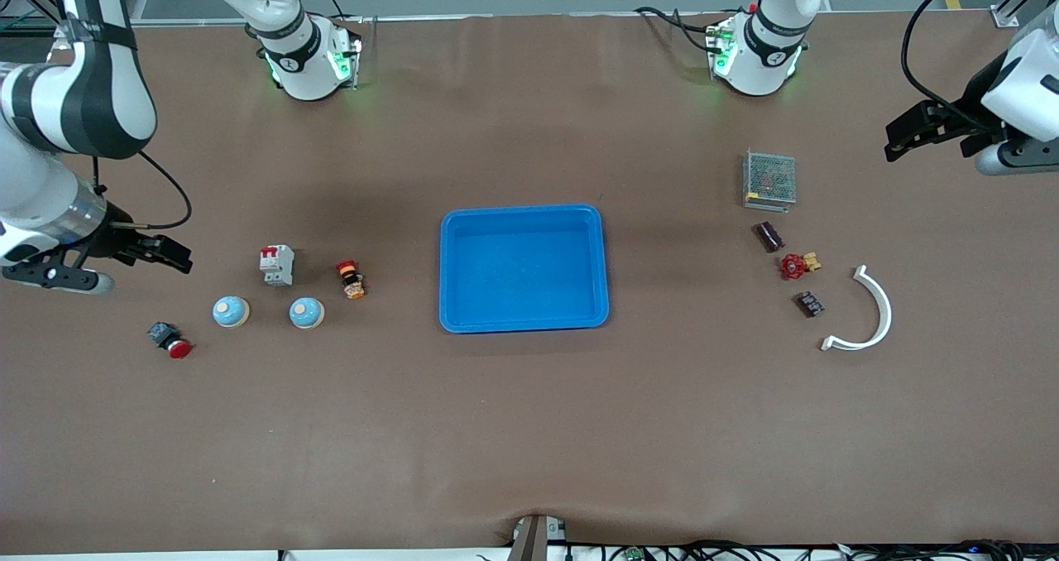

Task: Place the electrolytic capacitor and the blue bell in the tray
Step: 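Lower the right gripper onto a blue bell while the left gripper reaches a capacitor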

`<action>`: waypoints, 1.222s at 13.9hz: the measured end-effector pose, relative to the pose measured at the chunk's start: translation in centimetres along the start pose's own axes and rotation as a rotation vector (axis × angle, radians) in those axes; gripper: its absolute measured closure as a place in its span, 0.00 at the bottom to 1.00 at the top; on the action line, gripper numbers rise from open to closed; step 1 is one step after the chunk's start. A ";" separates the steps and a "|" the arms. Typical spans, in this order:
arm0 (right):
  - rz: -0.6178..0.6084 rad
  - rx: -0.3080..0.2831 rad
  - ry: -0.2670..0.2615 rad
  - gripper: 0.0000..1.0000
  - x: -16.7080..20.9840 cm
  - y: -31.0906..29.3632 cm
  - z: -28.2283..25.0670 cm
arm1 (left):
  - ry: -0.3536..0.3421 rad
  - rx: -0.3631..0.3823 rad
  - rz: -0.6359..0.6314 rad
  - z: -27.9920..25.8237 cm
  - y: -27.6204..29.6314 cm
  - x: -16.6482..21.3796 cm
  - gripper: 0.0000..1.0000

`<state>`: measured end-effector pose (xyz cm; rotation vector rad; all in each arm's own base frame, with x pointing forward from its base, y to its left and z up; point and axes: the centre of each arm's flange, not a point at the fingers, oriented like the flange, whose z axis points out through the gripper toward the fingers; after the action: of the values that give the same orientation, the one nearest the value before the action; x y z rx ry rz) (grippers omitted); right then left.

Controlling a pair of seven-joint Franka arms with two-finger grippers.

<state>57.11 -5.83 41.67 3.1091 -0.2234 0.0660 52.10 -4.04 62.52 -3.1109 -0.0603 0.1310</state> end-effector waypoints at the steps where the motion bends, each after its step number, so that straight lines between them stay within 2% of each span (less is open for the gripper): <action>1: -0.002 0.000 0.006 0.00 0.3 0.0 1.3 | -0.015 0.000 -0.006 0.6 -0.2 0.3 0.00; 4: -0.001 -0.001 0.023 0.00 1.1 0.2 6.2 | -0.079 0.000 -0.038 3.7 -1.3 1.4 0.00; 7: 0.001 -0.004 0.018 0.00 1.5 0.4 10.6 | -0.132 0.003 -0.088 7.1 -1.5 2.7 0.00; 13: -0.040 -0.008 0.028 0.00 2.0 2.4 16.4 | -0.129 -0.003 -0.173 15.0 -2.7 4.4 0.00; 17: -0.044 -0.010 0.021 0.00 1.9 3.5 18.4 | -0.098 -0.007 -0.307 21.3 -2.7 5.0 0.00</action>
<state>59.21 -10.03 23.49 3.1002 -0.1538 0.0961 55.20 -0.57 40.97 -3.0517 -0.5362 0.2733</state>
